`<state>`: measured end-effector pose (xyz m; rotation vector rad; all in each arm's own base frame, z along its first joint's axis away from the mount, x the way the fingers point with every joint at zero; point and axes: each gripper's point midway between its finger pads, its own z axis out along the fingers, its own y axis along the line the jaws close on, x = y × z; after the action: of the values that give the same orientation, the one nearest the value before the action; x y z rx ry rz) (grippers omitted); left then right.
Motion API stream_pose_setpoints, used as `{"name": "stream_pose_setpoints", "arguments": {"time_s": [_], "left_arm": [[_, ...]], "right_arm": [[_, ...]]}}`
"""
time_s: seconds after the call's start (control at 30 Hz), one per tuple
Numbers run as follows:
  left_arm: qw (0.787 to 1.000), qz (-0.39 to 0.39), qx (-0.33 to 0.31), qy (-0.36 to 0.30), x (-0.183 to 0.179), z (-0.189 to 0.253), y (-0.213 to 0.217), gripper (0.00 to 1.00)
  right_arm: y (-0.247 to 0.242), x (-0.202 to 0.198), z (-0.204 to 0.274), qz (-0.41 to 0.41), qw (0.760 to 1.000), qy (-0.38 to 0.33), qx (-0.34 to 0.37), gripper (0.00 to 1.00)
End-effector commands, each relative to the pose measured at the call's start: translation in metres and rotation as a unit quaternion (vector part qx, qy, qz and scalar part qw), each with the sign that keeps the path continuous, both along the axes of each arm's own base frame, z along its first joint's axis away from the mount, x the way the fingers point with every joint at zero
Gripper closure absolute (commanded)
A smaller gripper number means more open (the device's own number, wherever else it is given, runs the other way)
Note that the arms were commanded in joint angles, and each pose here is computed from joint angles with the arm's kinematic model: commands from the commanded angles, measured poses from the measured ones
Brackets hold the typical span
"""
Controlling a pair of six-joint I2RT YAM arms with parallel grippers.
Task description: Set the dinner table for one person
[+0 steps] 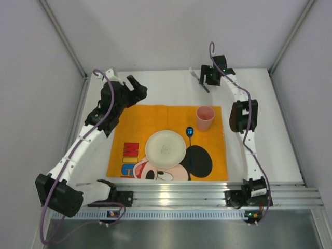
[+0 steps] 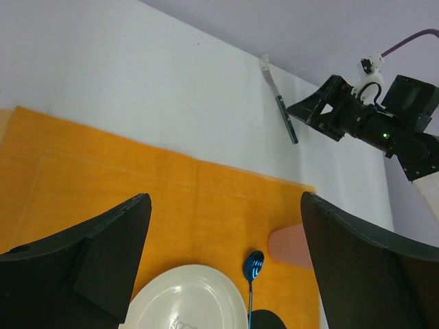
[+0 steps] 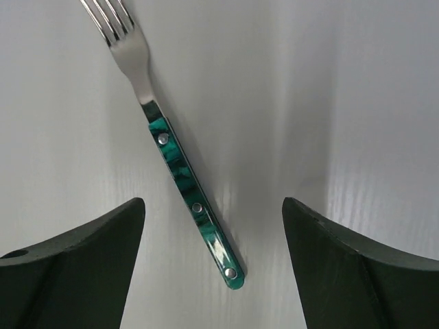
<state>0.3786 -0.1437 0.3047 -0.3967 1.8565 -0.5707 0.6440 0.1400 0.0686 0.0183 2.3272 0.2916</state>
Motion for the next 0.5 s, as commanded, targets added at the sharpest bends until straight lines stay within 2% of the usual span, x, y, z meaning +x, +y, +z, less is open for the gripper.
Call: {"name": "stream_pose_setpoints", "arguments": {"time_s": [0.0, 0.1, 0.23, 0.3, 0.33, 0.4, 0.47], "left_arm": [[0.998, 0.030, 0.020, 0.050, -0.012, -0.027, 0.014, 0.05], [0.997, 0.040, 0.028, 0.060, -0.013, -0.033, 0.019, 0.05], [0.997, 0.044, 0.023, 0.067, -0.014, -0.034, 0.019, 0.05], [0.996, 0.043, 0.019, 0.071, -0.017, -0.035, 0.018, 0.06], [0.996, 0.043, 0.019, 0.073, -0.019, -0.035, 0.019, 0.06], [0.996, 0.049, 0.022, 0.076, -0.023, -0.036, 0.023, 0.06], [0.996, 0.051, 0.023, 0.073, -0.028, -0.031, 0.026, 0.06]], "right_arm": [[0.027, 0.007, 0.012, 0.023, 0.999, -0.031, -0.001, 0.19], [0.030, 0.002, -0.014, 0.025, 1.000, -0.008, -0.011, 0.21], [0.033, 0.002, -0.022, 0.020, 0.999, -0.009, -0.033, 0.25], [0.029, 0.001, -0.024, 0.009, 0.999, -0.008, -0.048, 0.34], [0.029, -0.001, -0.024, 0.008, 0.999, -0.005, -0.053, 0.45], [0.028, -0.005, -0.029, 0.003, 0.998, 0.005, -0.063, 0.52], [0.025, -0.014, -0.033, -0.005, 0.997, 0.018, -0.077, 0.66]]}}
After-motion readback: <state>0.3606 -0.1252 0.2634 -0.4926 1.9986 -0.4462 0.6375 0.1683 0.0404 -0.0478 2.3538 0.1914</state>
